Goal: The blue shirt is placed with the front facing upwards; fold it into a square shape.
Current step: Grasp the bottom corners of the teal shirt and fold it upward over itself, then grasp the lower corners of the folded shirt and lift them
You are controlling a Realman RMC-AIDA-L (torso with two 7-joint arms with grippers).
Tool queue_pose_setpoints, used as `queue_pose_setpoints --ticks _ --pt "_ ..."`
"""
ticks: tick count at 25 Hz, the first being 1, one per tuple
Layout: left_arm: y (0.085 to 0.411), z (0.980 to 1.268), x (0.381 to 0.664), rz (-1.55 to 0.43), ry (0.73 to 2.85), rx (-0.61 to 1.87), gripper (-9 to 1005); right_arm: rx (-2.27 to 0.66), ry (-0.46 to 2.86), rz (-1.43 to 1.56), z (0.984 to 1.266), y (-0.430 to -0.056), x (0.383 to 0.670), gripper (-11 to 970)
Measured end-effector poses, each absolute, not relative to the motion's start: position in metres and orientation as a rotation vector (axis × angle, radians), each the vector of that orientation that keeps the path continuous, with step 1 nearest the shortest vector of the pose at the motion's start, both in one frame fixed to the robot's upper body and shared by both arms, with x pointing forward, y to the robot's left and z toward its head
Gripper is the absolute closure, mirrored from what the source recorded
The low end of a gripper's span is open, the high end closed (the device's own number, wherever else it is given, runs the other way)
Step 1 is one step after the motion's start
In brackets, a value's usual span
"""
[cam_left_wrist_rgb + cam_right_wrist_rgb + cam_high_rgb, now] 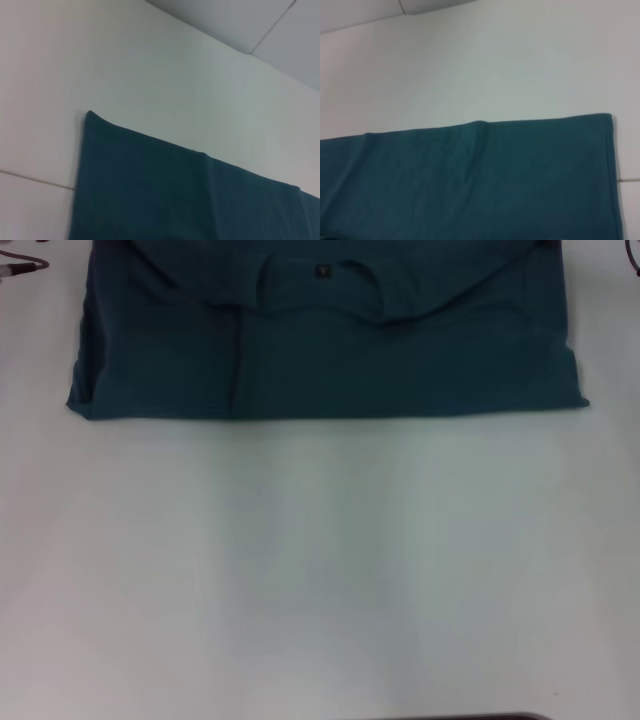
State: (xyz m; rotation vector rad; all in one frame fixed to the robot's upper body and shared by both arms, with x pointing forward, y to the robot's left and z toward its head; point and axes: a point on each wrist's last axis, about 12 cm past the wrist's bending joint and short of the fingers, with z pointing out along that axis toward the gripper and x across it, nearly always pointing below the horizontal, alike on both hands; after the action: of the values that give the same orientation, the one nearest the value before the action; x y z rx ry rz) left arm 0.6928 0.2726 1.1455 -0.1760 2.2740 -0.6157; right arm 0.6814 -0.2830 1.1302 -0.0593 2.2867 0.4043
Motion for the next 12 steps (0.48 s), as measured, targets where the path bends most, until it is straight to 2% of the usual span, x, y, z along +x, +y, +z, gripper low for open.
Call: queue_pose_setpoints --ticks 1,8,12 --pt "0.273 1.145 0.693 -0.613 2.272 -0.182 989 -0.060 2.291 0.407 1.130 -0.284 0.681 934" --pt "0.284 1.140 0.689 -0.609 2.270 -0.262 753 -0.030 2.291 0.389 1.139 -0.304 0.682 915" --pt "0.289 1.141 0.685 -0.618 2.258 -0.278 603 -0.036 2.283 0.364 1.155 -0.318 0.688 691"
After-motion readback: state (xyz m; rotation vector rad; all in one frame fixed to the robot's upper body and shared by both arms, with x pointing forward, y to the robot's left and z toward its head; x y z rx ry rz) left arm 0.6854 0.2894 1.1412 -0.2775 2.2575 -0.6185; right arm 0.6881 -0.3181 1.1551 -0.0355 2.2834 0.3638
